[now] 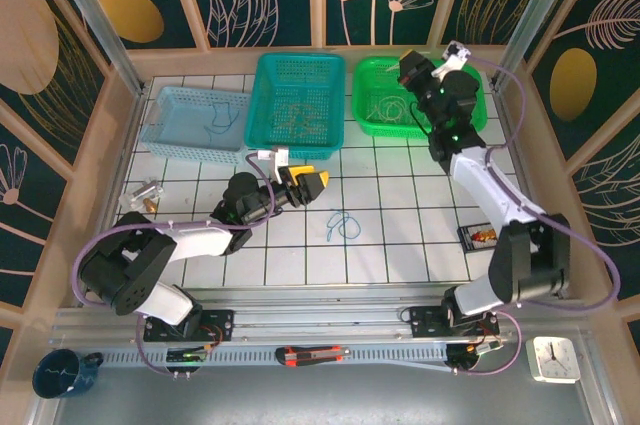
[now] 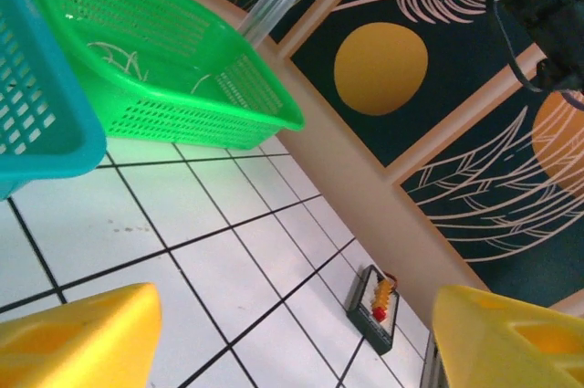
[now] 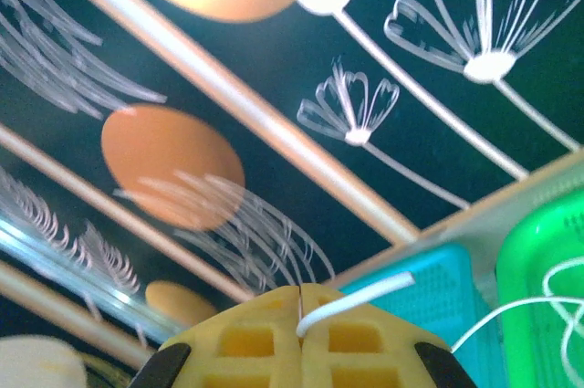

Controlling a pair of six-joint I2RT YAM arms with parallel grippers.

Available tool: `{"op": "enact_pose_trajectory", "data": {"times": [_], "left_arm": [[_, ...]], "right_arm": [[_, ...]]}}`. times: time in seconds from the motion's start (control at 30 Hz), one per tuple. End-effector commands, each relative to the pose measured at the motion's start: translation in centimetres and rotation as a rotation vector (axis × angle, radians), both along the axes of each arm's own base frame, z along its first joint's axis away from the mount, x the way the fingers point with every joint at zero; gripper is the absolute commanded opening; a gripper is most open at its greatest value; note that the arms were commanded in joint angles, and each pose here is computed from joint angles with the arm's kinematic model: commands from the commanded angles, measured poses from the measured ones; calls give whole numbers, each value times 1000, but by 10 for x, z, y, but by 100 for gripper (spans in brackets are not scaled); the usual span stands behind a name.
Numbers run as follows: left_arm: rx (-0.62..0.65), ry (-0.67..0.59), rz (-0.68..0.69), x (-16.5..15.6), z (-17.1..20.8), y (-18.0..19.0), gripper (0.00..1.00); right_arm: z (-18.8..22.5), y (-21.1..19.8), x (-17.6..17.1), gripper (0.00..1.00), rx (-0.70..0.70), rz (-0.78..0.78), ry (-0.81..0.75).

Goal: Untangle the cables

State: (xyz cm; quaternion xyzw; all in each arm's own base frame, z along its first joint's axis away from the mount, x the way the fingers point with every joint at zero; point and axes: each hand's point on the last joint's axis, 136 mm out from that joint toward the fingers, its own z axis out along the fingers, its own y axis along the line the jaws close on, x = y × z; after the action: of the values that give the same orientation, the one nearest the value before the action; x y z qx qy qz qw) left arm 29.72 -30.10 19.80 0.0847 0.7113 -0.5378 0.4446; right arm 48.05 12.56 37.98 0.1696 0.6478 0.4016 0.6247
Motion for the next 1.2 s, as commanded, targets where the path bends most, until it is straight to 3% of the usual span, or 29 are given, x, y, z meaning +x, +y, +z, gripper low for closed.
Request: {"op": "enact_pose_trajectory", "data": {"times": [0.0, 0.1, 0.3, 0.33, 0.4, 0.43, 0.47, 0.53, 0.87, 1.17], "left_arm": [[9, -24, 62, 6, 10, 10, 88], [24, -19, 92, 6, 10, 16, 98], [47, -2, 119, 2, 10, 25, 99], [50, 0, 125, 2, 10, 26, 99], [58, 5, 145, 3, 12, 30, 99], [68, 15, 161, 5, 12, 32, 99], [77, 22, 177, 6, 13, 35, 99], [88, 29, 198, 8, 17, 38, 99], [128, 79, 293, 27, 38, 57, 99], [193, 117, 303, 46, 48, 57, 99]], "right_arm": [[10, -23, 24, 0, -21, -85, -76], [-11, -33, 46, 0, -60, -125, -49], [-86, -41, 83, 0, -179, -148, 102], [-101, -42, 88, 6, -194, -136, 138], [-123, -41, 94, 41, -212, -101, 209], [-134, -39, 96, 53, -218, -82, 248], [-140, -38, 95, 58, -225, -65, 273], [-139, -37, 87, 81, -229, -56, 282], [-109, -32, 11, 82, -231, -37, 262], [-149, 43, -71, 72, -293, 173, 355]]}}
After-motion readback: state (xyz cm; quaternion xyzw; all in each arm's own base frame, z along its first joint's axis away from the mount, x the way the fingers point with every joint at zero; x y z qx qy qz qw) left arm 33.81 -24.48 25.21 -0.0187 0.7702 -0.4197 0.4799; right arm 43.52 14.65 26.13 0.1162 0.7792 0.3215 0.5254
